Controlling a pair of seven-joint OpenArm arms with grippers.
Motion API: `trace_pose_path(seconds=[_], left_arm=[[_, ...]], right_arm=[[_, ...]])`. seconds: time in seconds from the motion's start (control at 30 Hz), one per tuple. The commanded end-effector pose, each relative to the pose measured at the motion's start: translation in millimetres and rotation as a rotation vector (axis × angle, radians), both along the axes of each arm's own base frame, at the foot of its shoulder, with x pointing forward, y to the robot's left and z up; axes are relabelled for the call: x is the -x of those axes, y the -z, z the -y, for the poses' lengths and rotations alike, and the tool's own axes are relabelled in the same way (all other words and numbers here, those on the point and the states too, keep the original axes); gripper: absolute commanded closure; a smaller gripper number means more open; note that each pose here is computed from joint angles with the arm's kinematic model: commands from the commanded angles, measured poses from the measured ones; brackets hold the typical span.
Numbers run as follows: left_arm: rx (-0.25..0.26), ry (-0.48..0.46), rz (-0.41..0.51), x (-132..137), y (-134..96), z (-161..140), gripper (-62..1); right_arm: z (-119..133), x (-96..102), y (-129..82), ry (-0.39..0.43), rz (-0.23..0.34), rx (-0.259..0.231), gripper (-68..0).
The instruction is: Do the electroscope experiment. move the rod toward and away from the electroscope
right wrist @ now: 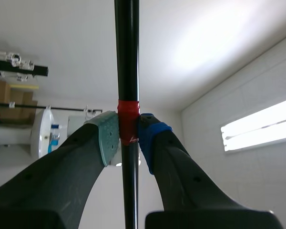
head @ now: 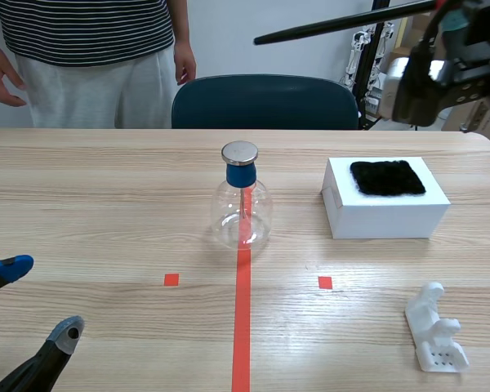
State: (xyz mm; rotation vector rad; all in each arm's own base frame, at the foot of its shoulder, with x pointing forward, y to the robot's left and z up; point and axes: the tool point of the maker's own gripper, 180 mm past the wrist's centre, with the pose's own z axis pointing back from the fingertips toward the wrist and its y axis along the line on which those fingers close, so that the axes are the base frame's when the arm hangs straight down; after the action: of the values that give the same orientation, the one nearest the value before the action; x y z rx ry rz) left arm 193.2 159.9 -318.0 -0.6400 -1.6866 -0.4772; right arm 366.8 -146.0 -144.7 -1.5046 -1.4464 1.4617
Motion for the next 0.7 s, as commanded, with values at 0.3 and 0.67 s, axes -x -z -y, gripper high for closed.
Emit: trace_pose_path(seconds=[0.3, 0.67], left_arm=[[0.011, 0.001, 0.039, -3.4, -10.2, -1.7, -62.3], [0.011, 0.001, 0.039, -3.4, -10.3, -1.8, -62.3]], right_arm=[[-20.8, -5.7, 17.2, -0.044, 0.012, 0.122, -5.5], [-15.8, -8.6, 34.3, -0.029, -0.007, 0.186, -5.5]])
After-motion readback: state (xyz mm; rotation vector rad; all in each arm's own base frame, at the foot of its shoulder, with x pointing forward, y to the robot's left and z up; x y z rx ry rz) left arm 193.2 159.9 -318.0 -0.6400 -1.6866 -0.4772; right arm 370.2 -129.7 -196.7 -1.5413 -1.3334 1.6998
